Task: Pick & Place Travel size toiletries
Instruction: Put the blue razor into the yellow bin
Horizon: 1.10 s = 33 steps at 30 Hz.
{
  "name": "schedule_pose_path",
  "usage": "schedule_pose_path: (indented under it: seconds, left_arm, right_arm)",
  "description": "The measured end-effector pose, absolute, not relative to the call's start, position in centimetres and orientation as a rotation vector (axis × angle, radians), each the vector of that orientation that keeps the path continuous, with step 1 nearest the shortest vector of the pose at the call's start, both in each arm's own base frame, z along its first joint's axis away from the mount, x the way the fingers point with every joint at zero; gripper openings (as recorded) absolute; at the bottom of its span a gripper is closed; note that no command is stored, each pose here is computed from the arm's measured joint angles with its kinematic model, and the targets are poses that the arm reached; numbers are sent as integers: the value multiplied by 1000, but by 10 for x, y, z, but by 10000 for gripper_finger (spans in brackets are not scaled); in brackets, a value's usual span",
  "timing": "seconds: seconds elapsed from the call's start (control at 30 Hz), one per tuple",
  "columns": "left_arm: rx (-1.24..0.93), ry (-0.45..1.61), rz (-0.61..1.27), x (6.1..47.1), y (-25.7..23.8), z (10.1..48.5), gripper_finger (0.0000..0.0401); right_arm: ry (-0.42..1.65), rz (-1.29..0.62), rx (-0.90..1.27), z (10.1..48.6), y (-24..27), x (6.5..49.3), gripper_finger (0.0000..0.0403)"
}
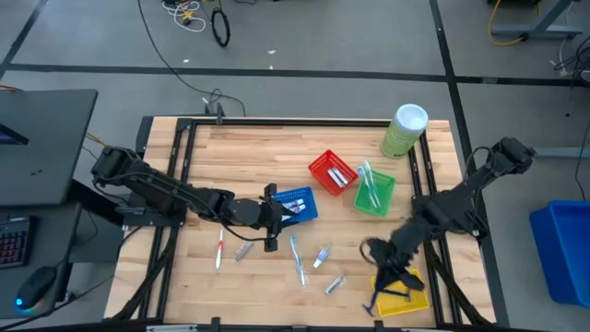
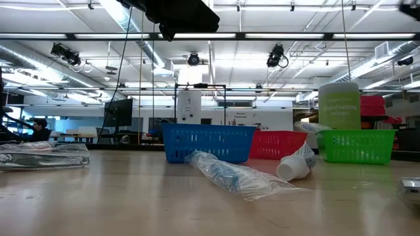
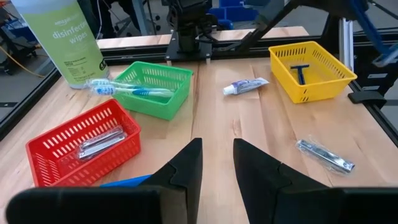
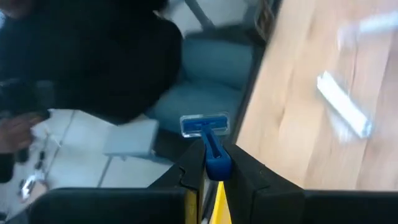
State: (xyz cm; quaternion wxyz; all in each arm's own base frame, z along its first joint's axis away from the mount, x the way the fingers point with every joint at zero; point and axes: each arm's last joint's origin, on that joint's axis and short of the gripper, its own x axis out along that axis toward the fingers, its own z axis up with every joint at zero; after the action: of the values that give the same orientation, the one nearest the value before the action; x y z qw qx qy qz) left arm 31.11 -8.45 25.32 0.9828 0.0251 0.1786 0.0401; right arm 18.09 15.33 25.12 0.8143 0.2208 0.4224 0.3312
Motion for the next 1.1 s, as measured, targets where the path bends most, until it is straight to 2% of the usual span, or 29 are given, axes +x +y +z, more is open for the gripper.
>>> schedule_pose_path:
  seconds: [0.27, 0.5, 0.7, 1.1]
  left_arm:
    - [64, 357, 79, 311, -85, 253, 100]
    - [78, 356, 90, 311, -84, 254, 100]
    - [78, 356, 90, 311, -84, 254, 100]
    - [79, 357, 90, 311, -84, 253, 100]
  right_arm:
    - [1064, 640, 435, 241, 176, 148, 45]
    - [1280, 309, 460, 224, 165, 130, 47]
    - [1251, 143, 595, 223, 164, 131, 57]
    - [1259, 119, 627, 223, 165, 129, 111]
